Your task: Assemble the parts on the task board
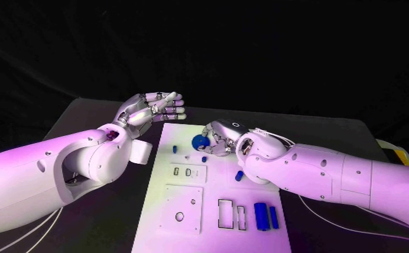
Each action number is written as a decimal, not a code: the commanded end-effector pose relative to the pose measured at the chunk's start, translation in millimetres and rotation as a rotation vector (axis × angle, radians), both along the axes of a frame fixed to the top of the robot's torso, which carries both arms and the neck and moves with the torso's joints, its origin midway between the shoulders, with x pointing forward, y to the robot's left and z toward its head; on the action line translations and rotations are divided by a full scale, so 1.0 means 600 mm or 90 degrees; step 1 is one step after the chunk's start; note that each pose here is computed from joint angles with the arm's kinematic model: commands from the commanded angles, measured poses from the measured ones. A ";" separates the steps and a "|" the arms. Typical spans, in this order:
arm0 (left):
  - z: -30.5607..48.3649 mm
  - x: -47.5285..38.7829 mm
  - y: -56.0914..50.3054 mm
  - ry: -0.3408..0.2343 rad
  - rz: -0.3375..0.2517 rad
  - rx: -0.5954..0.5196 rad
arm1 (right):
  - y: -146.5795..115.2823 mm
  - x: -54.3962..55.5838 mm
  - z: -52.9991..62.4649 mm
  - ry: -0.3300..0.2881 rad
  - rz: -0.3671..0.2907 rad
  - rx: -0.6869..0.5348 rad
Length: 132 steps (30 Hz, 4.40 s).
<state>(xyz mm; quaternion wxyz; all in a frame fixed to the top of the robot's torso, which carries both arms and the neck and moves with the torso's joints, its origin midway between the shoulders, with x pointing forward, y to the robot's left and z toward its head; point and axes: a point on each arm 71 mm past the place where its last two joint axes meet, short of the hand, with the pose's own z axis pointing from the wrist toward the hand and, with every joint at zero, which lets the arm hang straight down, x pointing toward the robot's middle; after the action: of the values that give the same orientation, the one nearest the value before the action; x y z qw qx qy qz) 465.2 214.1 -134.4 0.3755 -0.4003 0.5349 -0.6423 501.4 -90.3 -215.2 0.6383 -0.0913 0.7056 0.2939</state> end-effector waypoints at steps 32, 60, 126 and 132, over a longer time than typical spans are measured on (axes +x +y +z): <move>0.000 0.007 0.014 -0.005 0.009 -0.001 | -0.194 -0.036 0.092 0.029 -0.066 0.159; -0.003 0.015 0.025 -0.007 0.014 0.000 | -0.346 -0.036 -0.005 0.126 -0.151 0.171; -0.004 0.015 0.033 -0.002 0.019 0.004 | -0.306 -0.028 -0.039 0.124 -0.154 0.175; -0.004 0.015 0.034 -0.001 0.020 0.005 | -0.298 -0.032 -0.031 0.081 -0.149 0.176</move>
<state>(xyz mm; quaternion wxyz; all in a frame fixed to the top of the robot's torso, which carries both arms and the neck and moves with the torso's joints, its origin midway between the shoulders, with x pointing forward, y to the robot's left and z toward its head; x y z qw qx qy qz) 474.8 235.9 -138.2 0.3936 -0.4102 0.5314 -0.6281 482.9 -270.6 -237.3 0.6035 0.1138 0.7198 0.3235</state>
